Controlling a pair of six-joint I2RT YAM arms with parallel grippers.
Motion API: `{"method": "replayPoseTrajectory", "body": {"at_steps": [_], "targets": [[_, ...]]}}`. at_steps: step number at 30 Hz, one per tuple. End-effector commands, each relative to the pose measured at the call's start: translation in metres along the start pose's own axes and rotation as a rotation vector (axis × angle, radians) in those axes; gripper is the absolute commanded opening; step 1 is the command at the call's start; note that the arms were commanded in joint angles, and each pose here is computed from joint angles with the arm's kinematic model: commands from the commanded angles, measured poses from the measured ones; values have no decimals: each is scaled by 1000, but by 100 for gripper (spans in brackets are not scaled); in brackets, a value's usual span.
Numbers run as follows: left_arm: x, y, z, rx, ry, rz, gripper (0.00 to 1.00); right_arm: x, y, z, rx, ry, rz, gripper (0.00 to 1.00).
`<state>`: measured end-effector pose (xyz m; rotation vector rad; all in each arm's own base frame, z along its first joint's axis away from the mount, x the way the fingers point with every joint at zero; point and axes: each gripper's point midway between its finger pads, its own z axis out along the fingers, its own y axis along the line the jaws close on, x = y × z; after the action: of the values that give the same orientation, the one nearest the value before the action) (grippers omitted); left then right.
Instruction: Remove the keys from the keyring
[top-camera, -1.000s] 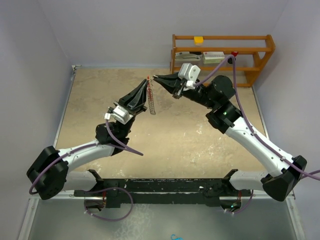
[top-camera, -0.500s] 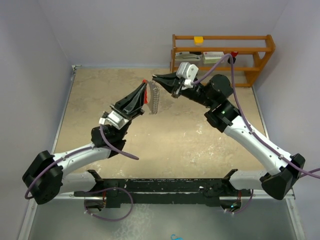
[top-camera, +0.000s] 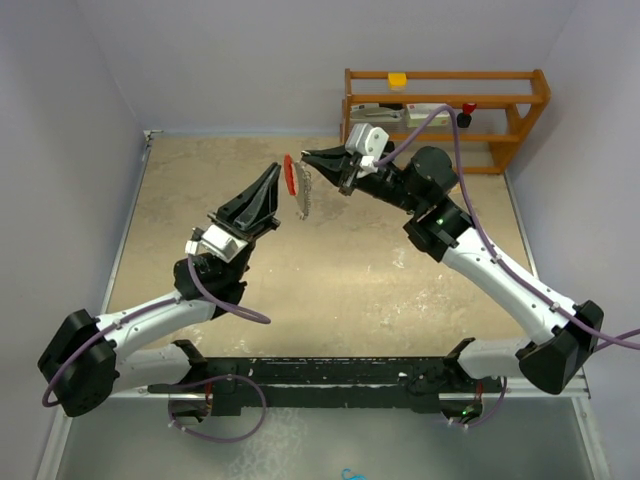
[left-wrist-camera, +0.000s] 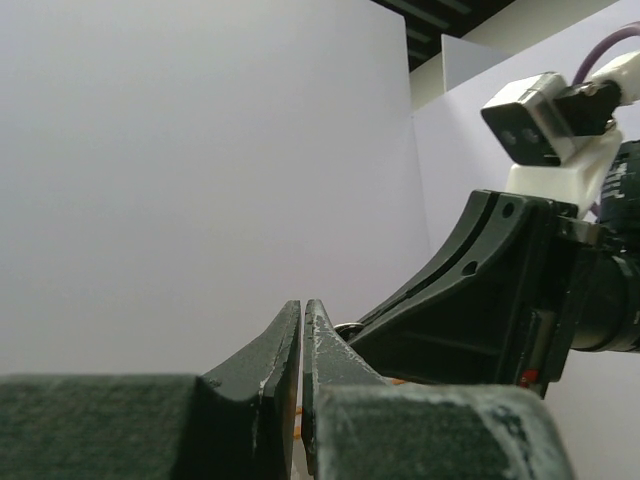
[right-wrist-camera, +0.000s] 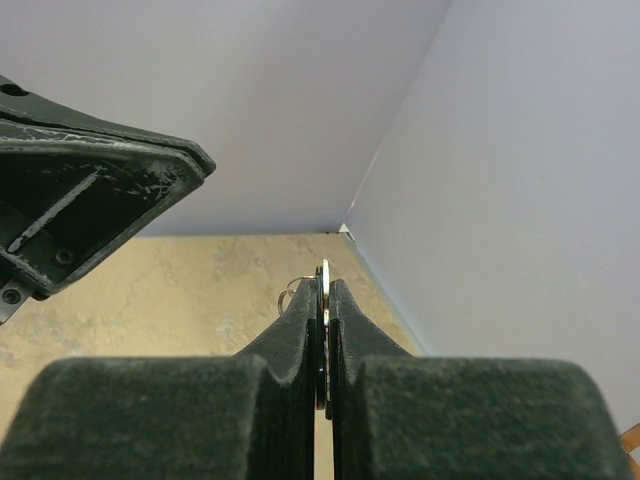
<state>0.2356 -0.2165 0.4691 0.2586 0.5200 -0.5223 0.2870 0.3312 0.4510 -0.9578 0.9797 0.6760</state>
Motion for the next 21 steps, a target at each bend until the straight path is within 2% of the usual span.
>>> {"method": "replayPoseTrajectory", "body": {"at_steps": [1,7,8,10,21], "targets": [[-29,23,3,-109,-91,43,1,-52,-16,-8,59,-121,-78,0],[-2,11,19,-10,102,116,13,-52,-16,-11,65,-121,-84,0],[1,9,20,5,120,121,23,-52,-16,-12,65,-123,-86,0],[3,5,19,26,133,121,28,-52,-15,-12,61,-124,-85,0],[33,-3,15,70,219,156,30,-57,-12,-16,56,-131,-90,0]]}}
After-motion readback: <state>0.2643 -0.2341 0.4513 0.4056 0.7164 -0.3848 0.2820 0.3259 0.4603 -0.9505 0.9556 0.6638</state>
